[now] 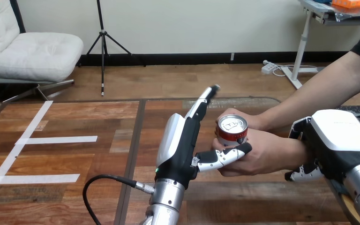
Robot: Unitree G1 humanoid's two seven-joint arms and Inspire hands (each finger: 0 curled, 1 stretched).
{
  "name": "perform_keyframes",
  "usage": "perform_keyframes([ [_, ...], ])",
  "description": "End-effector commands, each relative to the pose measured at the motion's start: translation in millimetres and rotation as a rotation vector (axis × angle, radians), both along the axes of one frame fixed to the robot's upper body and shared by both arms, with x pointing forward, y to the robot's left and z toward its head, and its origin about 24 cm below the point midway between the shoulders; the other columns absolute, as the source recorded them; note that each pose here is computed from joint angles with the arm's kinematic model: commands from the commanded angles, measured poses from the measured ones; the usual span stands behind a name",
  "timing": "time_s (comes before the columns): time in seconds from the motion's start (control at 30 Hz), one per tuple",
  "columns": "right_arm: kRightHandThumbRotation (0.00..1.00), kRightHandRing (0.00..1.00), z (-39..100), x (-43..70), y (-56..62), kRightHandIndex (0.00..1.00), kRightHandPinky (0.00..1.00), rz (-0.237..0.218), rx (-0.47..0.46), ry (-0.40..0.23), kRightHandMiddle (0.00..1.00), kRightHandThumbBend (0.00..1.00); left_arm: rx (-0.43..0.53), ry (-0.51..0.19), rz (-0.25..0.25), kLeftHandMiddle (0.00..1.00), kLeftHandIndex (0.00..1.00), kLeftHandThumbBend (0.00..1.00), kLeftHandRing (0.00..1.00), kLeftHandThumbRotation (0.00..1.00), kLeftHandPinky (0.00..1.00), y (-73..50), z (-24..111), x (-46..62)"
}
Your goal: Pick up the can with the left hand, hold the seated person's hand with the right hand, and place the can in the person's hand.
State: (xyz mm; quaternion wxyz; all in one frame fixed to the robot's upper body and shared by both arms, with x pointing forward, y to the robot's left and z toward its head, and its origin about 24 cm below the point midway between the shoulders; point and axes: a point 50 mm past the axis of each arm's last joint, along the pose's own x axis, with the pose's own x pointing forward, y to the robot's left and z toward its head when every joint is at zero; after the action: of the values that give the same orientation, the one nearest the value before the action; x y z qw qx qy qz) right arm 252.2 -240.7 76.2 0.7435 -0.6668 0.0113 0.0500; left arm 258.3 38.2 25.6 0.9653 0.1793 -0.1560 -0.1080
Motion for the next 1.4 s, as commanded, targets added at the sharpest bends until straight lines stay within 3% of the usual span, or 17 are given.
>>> perform_keyframes([
  [0.0,0.0,0.34,13.3,5.1,-8.3,0.47,0.27,-0.02,-0.017,-0.039,0.41,0.87,-0.047,-0.073,-0.021,1.0,1.0,0.79,1.0,0.38,1.0,-14.2,24.6,7.8],
  [0.27,0.0,0.35,13.2,5.3,-8.5,0.47,0.27,-0.021,-0.016,-0.04,0.42,0.87,-0.026,-0.068,-0.023,1.0,1.0,0.84,1.0,0.44,1.0,-14.0,23.7,7.9],
  [0.9,0.0,0.36,12.9,5.2,-9.3,0.49,0.28,-0.021,-0.058,-0.005,0.43,0.89,-0.026,-0.062,-0.012,1.0,1.0,0.83,1.0,0.43,1.0,-14.8,22.0,6.9],
  [1.0,0.0,0.39,13.2,4.8,-9.0,0.54,0.3,-0.025,-0.077,0.021,0.47,0.92,-0.026,-0.064,-0.011,1.0,1.0,0.82,1.0,0.42,1.0,-14.6,22.0,6.9],
  [1.1,0.0,0.49,13.5,4.3,-8.7,0.62,0.37,-0.03,-0.083,0.05,0.57,0.93,-0.028,-0.062,-0.008,1.0,1.0,0.81,1.0,0.42,1.0,-14.5,21.8,7.0],
  [1.37,0.0,0.73,13.6,3.5,-8.0,0.77,0.63,-0.028,-0.085,0.081,0.78,0.98,-0.031,-0.057,-0.006,1.0,1.0,0.81,1.0,0.41,1.0,-14.2,21.5,7.5],
])
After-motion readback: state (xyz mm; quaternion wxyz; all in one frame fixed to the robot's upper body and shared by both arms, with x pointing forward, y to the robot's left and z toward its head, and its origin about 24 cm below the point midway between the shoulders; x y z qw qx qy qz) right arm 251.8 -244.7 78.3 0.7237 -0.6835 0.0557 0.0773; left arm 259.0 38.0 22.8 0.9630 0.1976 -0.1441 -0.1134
